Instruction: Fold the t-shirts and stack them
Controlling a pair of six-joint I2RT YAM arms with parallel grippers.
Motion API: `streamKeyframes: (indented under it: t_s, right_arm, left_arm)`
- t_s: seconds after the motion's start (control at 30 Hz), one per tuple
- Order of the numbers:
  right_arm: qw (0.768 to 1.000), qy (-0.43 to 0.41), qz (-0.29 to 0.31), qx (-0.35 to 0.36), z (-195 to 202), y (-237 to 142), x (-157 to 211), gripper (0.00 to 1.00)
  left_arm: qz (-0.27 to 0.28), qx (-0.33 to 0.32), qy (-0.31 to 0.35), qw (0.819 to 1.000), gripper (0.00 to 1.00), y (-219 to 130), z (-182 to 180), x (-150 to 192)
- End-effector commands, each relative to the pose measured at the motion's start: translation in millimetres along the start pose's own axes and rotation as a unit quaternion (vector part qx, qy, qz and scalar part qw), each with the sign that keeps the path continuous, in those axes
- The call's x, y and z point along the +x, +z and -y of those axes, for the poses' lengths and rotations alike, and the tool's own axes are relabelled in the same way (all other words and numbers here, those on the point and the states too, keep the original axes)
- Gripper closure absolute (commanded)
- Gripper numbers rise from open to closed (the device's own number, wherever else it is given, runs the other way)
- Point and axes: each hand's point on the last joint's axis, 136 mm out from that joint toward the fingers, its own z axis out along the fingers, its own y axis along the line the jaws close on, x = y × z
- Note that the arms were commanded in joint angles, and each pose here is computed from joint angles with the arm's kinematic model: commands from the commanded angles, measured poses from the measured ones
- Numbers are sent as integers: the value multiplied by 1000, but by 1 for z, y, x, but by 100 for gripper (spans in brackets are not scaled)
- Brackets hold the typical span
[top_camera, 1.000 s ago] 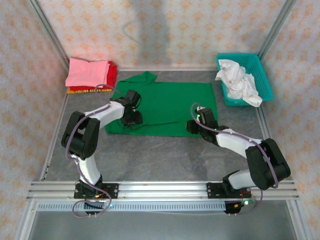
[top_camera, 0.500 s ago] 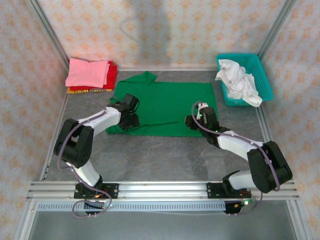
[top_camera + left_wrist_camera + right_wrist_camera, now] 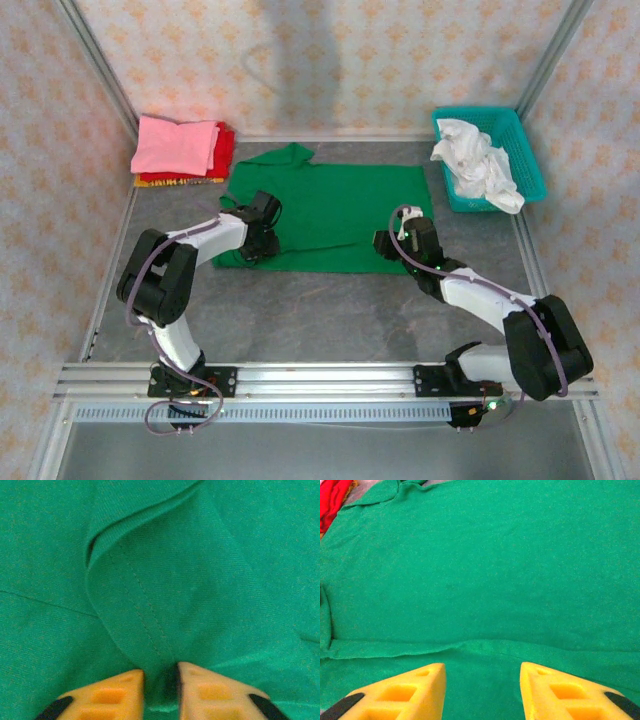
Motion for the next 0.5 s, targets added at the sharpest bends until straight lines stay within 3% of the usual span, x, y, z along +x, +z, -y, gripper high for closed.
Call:
streamKeyframes:
  t_s: [0.0, 0.17, 0.47]
  right_arm:
    - [1000, 5, 21, 6, 1, -4, -8, 56]
    - [1000, 5, 21, 9, 2, -5, -8, 55]
    - [1000, 7, 23, 17, 5, -6, -9, 54]
  left_arm:
    - [23, -17, 5, 1000, 92, -5, 2, -12]
    - [36, -28, 14, 999, 100, -15, 4, -19]
    - [60, -26, 46, 997, 100, -29, 34, -42]
